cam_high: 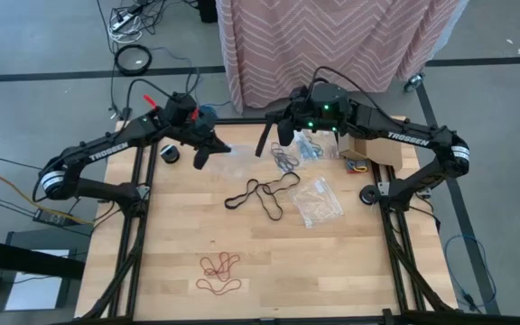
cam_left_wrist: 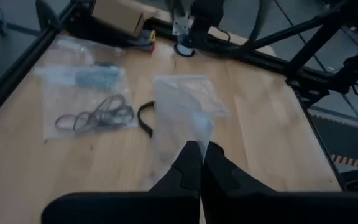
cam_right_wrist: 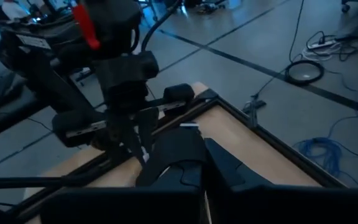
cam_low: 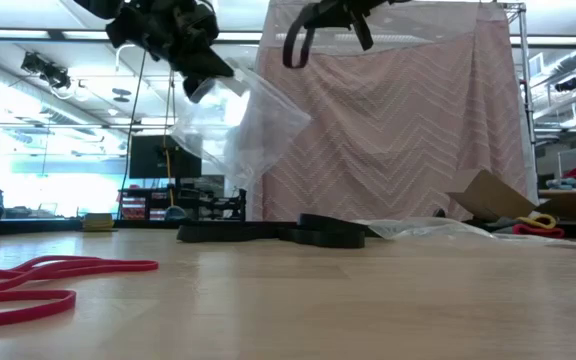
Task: Sort rubber bands
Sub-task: Put the black rubber band into the left transparent zip bag
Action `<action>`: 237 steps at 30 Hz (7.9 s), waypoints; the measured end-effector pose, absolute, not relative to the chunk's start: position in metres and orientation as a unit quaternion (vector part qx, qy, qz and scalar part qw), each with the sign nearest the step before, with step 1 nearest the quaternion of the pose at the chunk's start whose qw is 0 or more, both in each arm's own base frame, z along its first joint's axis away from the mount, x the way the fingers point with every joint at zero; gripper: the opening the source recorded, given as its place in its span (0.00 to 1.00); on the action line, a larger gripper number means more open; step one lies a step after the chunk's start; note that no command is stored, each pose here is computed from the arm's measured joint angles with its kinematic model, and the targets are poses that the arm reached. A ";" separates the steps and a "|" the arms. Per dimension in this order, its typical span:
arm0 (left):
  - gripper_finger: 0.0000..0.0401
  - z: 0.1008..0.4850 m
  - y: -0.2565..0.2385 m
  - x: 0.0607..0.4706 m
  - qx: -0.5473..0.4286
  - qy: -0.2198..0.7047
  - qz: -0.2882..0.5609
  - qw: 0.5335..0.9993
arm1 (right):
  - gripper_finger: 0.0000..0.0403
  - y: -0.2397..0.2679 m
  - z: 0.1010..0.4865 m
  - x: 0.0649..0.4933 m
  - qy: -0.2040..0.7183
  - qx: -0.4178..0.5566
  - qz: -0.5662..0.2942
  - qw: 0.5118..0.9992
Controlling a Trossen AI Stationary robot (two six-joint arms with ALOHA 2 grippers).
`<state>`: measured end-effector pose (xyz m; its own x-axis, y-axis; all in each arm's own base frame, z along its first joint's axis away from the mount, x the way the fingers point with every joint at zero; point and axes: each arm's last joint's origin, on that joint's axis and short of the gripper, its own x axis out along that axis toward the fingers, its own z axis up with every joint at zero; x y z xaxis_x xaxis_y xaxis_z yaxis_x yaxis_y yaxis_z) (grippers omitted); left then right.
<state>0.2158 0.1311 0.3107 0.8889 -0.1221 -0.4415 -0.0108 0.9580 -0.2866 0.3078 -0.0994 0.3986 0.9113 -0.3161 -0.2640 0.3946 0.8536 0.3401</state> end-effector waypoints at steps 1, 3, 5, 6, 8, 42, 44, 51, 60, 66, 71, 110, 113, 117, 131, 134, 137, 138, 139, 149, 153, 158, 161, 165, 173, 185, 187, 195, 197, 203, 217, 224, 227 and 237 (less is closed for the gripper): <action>0.00 0.311 0.131 0.219 -0.139 0.228 -0.031 0.963 | 0.00 -0.099 0.399 0.308 0.101 0.196 -0.186 0.958; 0.00 0.313 0.131 0.227 -0.134 0.208 -0.035 0.968 | 0.00 -0.100 0.398 0.308 0.101 0.196 -0.187 0.957; 0.00 0.314 0.131 0.232 -0.134 0.194 -0.038 0.971 | 0.00 -0.100 0.396 0.310 0.107 0.196 -0.191 0.956; 0.00 0.314 0.131 0.235 -0.135 0.187 -0.039 0.972 | 0.00 -0.100 0.394 0.311 0.114 0.197 -0.192 0.955; 0.00 0.316 0.131 0.238 -0.136 0.174 -0.041 0.975 | 0.00 -0.101 0.392 0.312 0.116 0.197 -0.194 0.954; 0.00 0.319 0.130 0.242 -0.127 0.160 -0.028 0.978 | 0.00 -0.098 0.409 0.315 0.102 0.186 -0.168 0.963; 0.00 0.319 0.130 0.242 -0.131 0.160 -0.021 0.978 | 0.00 -0.096 0.409 0.316 0.104 0.186 -0.162 0.964; 0.00 0.322 0.131 0.242 -0.125 0.149 -0.008 0.981 | 0.00 -0.091 0.407 0.316 0.126 0.199 -0.088 0.968; 0.00 0.327 0.131 0.244 -0.138 0.125 -0.023 0.982 | 0.00 -0.089 0.388 0.313 0.199 0.215 -0.103 0.951; 0.00 0.325 0.130 0.243 -0.147 0.134 -0.038 0.979 | 0.00 -0.092 0.391 0.314 0.179 0.199 -0.118 0.956; 0.00 0.319 0.129 0.241 -0.146 0.164 -0.030 0.975 | 0.00 -0.093 0.404 0.316 0.131 0.194 -0.109 0.966; 0.00 0.310 0.131 0.259 -0.084 0.174 0.126 0.973 | 0.00 -0.137 0.406 0.308 0.076 0.206 -0.216 0.951; 0.00 0.299 0.133 0.267 -0.077 0.194 0.165 0.964 | 0.00 -0.149 0.401 0.315 0.059 0.217 -0.234 0.946; 0.00 0.289 0.134 0.277 -0.068 0.206 0.168 0.962 | 0.00 -0.161 0.388 0.323 0.065 0.234 -0.254 0.936; 0.00 0.279 0.136 0.283 -0.063 0.222 0.184 0.956 | 0.00 -0.169 0.379 0.324 0.083 0.248 -0.263 0.929; 0.00 0.280 0.136 0.283 -0.062 0.221 0.184 0.956 | 0.00 -0.169 0.379 0.324 0.084 0.248 -0.263 0.929; 0.00 0.279 0.136 0.283 -0.063 0.221 0.184 0.956 | 0.00 -0.169 0.379 0.324 0.084 0.247 -0.263 0.929; 0.00 0.279 0.136 0.283 -0.063 0.221 0.183 0.956 | 0.00 -0.169 0.379 0.324 0.085 0.247 -0.264 0.929; 0.00 0.280 0.136 0.283 -0.063 0.221 0.183 0.956 | 0.00 -0.169 0.378 0.324 0.088 0.247 -0.264 0.928; 0.00 0.280 0.136 0.283 -0.063 0.219 0.181 0.957 | 0.00 -0.169 0.375 0.323 0.106 0.248 -0.267 0.925; 0.00 0.281 0.136 0.284 -0.063 0.214 0.173 0.959 | 0.00 -0.169 0.374 0.322 0.111 0.248 -0.272 0.923; 0.00 0.281 0.136 0.284 -0.063 0.212 0.172 0.960 | 0.00 -0.168 0.368 0.320 0.138 0.249 -0.283 0.916; 0.00 0.283 0.136 0.285 -0.061 0.205 0.172 0.961 | 0.00 -0.168 0.365 0.319 0.154 0.250 -0.290 0.911; 0.00 0.283 0.136 0.285 -0.061 0.204 0.173 0.962 | 0.00 -0.167 0.363 0.318 0.163 0.252 -0.294 0.907; 0.00 0.283 0.141 0.282 -0.060 0.206 0.190 0.958 | 0.00 -0.165 0.357 0.315 0.198 0.264 -0.301 0.895; 0.00 0.298 0.144 0.285 -0.078 0.161 0.157 0.971 | 0.00 -0.161 0.354 0.316 0.224 0.279 -0.243 0.902; 0.00 0.306 0.145 0.286 -0.071 0.150 0.155 0.974 | 0.00 -0.161 0.354 0.316 0.227 0.281 -0.236 0.902; 0.00 0.310 0.146 0.283 -0.069 0.189 0.143 0.969 | 0.00 -0.163 0.347 0.309 0.265 0.277 -0.238 0.892; 0.00 0.309 0.145 0.282 -0.075 0.196 0.126 0.970 | 0.00 -0.164 0.347 0.308 0.267 0.279 -0.230 0.893; 0.00 0.308 0.144 0.282 -0.069 0.199 0.117 0.971 | 0.00 -0.164 0.357 0.315 0.224 0.255 -0.167 0.926; 0.00 0.311 0.142 0.284 -0.075 0.181 0.061 0.979 | 0.00 -0.162 0.350 0.312 0.257 0.236 -0.171 0.921; 0.00 0.311 0.142 0.284 -0.077 0.182 0.061 0.978 | 0.00 -0.167 0.347 0.319 0.241 0.238 -0.143 0.930; 0.00 0.310 0.142 0.283 -0.077 0.182 0.062 0.978 | 0.00 -0.160 0.352 0.321 0.233 0.234 -0.124 0.936; 0.00 0.308 0.144 0.281 -0.081 0.197 0.070 0.975 | 0.00 -0.147 0.339 0.317 0.308 0.241 -0.117 0.913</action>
